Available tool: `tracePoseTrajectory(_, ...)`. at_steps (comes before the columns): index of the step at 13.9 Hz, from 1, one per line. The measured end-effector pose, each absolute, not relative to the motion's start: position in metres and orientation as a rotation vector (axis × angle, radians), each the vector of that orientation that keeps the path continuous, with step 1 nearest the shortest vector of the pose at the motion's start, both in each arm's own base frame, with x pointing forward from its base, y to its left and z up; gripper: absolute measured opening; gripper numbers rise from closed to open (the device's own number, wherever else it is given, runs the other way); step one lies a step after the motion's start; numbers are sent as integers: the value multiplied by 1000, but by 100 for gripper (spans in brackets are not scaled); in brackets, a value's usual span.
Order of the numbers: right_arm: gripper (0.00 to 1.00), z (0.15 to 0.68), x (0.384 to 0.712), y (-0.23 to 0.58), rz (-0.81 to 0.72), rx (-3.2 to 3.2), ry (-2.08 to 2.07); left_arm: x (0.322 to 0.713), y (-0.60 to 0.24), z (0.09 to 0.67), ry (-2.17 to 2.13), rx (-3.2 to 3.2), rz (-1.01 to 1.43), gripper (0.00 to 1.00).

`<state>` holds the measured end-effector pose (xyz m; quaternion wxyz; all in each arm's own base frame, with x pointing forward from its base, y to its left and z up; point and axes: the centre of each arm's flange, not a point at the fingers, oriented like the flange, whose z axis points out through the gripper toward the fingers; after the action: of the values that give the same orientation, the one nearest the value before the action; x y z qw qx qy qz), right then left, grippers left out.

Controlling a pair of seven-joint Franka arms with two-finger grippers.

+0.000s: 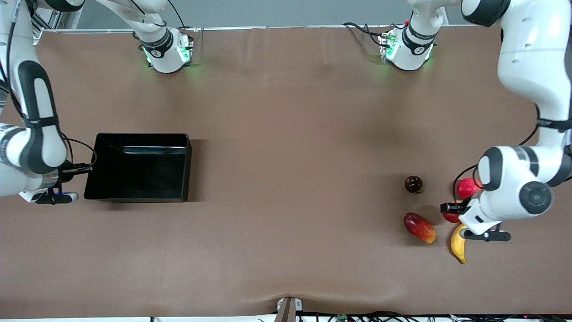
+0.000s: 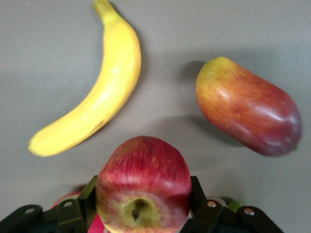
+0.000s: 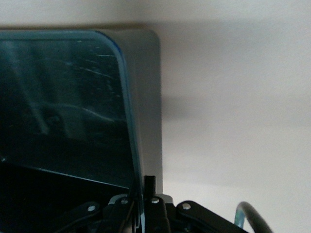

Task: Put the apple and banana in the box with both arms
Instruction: 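Grasp the small apple with the left gripper while the right gripper grips the box, then slide the box toward the fruit with the right gripper while the left gripper carries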

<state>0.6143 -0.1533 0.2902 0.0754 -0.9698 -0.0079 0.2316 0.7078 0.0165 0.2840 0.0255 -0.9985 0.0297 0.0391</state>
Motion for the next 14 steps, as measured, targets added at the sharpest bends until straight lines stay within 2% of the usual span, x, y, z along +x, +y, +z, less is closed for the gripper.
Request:
tracePoseTrajectory(3,6,332,628,-106,737,-2841,-84,699,11,341,98,-3078,132,74)
tracePoseTrajectory(6,6,342,635,-33,764,-2815,-135,689,-5,383,101,-3078,127,74)
tracePoseTrajectory(11,6,340,629,108,818,-2774,-23,676,-89,410,53,-3119,113,74)
tracePoseTrajectory(14,6,324,616,194,768,-2775,-32,664,-148,413,-15,-3141,119,74)
